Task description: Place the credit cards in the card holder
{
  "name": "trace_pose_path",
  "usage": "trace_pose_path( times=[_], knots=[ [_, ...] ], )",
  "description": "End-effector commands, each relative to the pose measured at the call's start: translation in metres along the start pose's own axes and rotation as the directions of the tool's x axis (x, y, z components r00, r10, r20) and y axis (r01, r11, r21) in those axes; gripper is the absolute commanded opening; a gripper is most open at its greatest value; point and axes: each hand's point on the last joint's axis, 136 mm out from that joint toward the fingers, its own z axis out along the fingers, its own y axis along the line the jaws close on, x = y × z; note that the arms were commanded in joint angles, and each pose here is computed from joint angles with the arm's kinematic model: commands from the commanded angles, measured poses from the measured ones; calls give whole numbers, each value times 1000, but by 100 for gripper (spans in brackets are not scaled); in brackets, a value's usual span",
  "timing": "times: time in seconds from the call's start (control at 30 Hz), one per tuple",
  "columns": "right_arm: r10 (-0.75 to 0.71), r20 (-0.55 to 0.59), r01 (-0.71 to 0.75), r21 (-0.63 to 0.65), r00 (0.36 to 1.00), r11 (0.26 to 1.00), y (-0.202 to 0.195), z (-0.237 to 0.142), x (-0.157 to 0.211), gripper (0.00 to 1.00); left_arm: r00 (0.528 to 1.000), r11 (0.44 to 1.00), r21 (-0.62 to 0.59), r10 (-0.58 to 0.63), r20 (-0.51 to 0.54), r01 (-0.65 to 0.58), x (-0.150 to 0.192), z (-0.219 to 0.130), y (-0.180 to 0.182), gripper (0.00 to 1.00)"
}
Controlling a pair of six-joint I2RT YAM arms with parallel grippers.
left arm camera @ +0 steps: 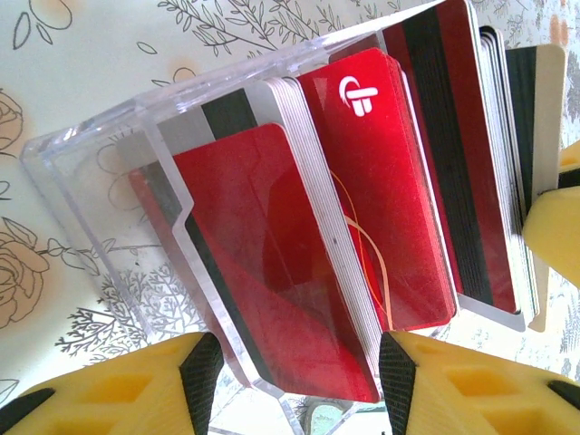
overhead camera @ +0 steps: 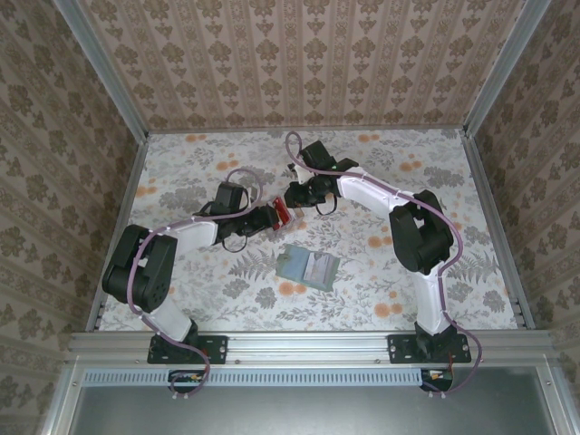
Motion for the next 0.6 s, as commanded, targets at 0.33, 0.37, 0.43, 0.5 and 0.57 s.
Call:
trace_pose_path(
  times=[0.33,0.37,0.43,0.5,0.57],
  knots=[
    [-19,11,20,-51,1000,999,23,-21,-1,13,1000,999,31,25,13,-25,-6,0,-18,53],
    [-18,15,19,-51,1000,999,23,-23,-1,13,1000,999,28,24,12,-25,-5,0,-17,53],
    [-18,22,19,-54,1000,998,24,-26,-2,12,1000,999,24,22,13,-22,-5,0,-16,53],
    [-17,24,18,-60,1000,998,24,-27,-1,12,1000,999,25,24,14,-24,-5,-1,-17,53],
    [-14,23,15,-64,1000,998,24,-28,-1,10,1000,1000,22,22,15,-23,-6,-1,-17,53]
  ],
)
